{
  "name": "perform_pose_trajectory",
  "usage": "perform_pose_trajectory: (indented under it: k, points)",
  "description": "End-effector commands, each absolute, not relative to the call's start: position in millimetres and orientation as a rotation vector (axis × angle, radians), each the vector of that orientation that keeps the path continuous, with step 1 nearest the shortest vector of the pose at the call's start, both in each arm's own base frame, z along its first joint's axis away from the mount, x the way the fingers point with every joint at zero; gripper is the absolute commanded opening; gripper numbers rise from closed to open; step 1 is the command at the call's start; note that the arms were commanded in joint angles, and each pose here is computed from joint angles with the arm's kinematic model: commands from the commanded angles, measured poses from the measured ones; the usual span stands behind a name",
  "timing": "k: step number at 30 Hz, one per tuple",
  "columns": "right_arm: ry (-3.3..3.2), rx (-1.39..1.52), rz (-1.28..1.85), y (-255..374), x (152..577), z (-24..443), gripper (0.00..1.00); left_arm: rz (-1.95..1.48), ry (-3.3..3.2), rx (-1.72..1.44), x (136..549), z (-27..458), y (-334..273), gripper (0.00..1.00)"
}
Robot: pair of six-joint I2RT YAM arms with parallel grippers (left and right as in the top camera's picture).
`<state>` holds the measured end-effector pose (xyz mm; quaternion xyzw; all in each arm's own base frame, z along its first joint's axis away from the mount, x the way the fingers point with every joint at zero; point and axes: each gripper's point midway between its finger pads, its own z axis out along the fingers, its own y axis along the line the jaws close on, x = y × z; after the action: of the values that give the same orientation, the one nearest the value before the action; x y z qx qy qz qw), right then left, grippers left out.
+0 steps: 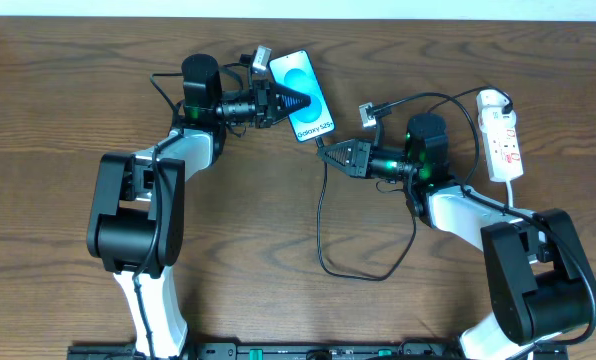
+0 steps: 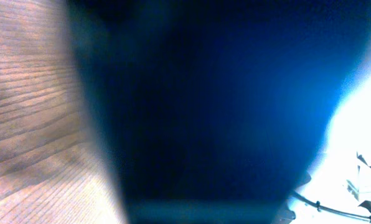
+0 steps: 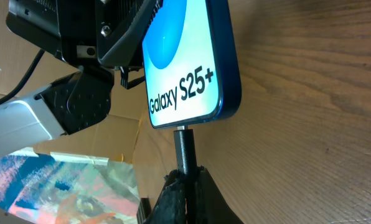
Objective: Plug charger to phone and switch on socket
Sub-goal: 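Push the plug up into the phone port and open the right gripper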
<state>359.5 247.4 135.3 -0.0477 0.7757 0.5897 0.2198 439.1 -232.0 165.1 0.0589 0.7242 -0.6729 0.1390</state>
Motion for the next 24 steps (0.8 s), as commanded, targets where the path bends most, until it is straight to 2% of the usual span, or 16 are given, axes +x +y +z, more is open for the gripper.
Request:
perform_pose_trajectory:
  k: [1, 7, 8, 9, 11, 13, 20, 24]
  points:
    - [2.033, -0.119, 1.527, 237.1, 392.0, 164.1, 0.01, -2.076, 2.086, 0.424, 401.6, 180.2, -245.0, 0.07]
    - [2.043, -0.329, 1.626, 247.1, 362.7, 162.2, 0.01, -2.034, 2.084, 0.364, 411.2, 178.6, -245.3, 0.07]
    - [2.049, -0.346, 1.629, 247.4, 360.0, 160.0, 0.07, -2.029, 2.084, 0.356, 412.5, 178.2, -245.4, 0.07]
    - [2.055, -0.353, 1.628, 247.4, 358.6, 158.2, 0.22, -2.027, 2.084, 0.353, 412.9, 178.1, -245.4, 0.07]
    - [2.066, -0.371, 1.629, 247.5, 355.3, 154.8, 0.67, -2.025, 2.088, 0.343, 413.7, 177.4, -245.4, 0.07]
    - [2.062, -0.386, 1.630, 247.6, 354.1, 155.0, 0.99, -2.023, 2.089, 0.338, 414.3, 177.1, -245.4, 0.07]
    - [1.999, -0.511, 1.588, 244.5, 342.1, 174.5, 0.99, -2.010, 2.085, 0.315, 418.8, 176.9, -239.6, 0.07]
    - [2.066, -0.476, 1.409, 223.1, 341.9, 174.3, 0.99, -1.996, 2.084, 0.271, 426.1, 175.8, -226.2, 0.07]
